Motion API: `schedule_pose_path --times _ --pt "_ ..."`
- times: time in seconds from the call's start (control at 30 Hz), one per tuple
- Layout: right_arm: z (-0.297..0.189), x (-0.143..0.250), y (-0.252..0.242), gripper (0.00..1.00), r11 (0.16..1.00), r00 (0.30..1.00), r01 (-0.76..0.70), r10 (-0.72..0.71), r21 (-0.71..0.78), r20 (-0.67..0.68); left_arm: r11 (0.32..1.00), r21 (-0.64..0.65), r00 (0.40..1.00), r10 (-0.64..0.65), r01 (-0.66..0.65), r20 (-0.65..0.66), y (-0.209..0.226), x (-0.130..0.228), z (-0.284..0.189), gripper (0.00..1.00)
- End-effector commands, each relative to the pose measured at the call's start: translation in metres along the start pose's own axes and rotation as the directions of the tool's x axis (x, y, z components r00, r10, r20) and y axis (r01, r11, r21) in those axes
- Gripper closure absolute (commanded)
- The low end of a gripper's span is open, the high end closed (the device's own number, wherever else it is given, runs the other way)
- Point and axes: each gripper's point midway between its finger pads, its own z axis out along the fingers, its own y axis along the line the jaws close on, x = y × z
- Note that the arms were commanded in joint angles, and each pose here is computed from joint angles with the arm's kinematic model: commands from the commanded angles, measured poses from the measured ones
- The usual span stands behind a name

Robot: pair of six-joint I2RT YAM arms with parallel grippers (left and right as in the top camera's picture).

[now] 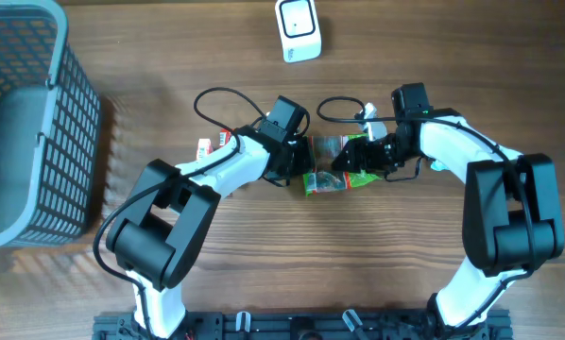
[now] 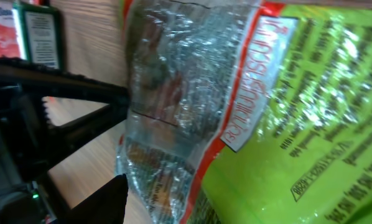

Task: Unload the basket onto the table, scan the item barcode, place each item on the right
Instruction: 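Hold the snack bag with both grippers and turn it over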

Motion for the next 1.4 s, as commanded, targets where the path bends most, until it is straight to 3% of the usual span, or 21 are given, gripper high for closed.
schedule_pose_path --times 0.0,0.07,0.2,0.37,0.43,0.5,0.57,0.83,1.17,1.37 --pt "0.003 0.004 0.036 0.41 0.972 1.0 -0.02 0.016 -0.235 -0.019 0.997 -0.08 0.999 -0.014 0.011 -0.036 0.024 0.011 0.019 0.94" --pt "-0.001 0.003 0.031 0.4 0.972 0.999 -0.04 0.038 -0.233 -0.013 0.997 -0.082 0.999 -0.014 0.011 -0.034 0.025 0.011 0.019 0.94" --pt "0.001 0.016 -0.002 0.37 0.994 0.995 -0.091 0.088 -0.058 -0.049 0.996 -0.086 0.999 -0.016 0.013 -0.038 0.026 0.012 0.019 0.95" --pt "0.014 0.033 -0.014 0.35 0.99 0.99 -0.136 0.133 -0.049 -0.05 0.996 -0.088 0.999 -0.016 0.013 -0.034 0.026 0.011 0.019 0.95" --pt "0.019 0.036 -0.018 0.46 0.984 0.985 -0.173 0.171 -0.049 -0.036 0.996 -0.089 0.999 -0.016 0.013 -0.035 0.026 0.011 0.019 0.95" --pt "0.02 0.033 -0.016 0.75 0.983 0.986 -0.167 0.166 -0.07 -0.025 0.996 -0.09 0.999 -0.016 0.013 -0.035 0.026 0.012 0.019 0.96" --pt "0.017 0.026 -0.01 0.94 0.981 0.988 -0.151 0.152 -0.118 -0.005 0.996 -0.09 0.999 -0.017 0.013 -0.037 0.027 0.012 0.019 0.96" --pt "-0.021 -0.001 -0.015 0.96 0.943 0.973 -0.17 0.207 -0.287 0.105 0.995 -0.101 0.999 -0.022 0.017 -0.048 0.029 0.015 0.019 0.96" --pt "-0.031 -0.001 -0.028 0.96 0.952 0.974 -0.133 0.177 -0.275 0.143 0.994 0.023 0.993 0.101 -0.102 0.066 -0.017 -0.005 -0.048 0.96" --pt "-0.027 0.003 -0.041 0.96 0.971 0.976 -0.142 0.17 -0.193 0.139 0.981 0.162 0.993 0.116 -0.109 -0.031 -0.04 0.013 -0.037 0.96"
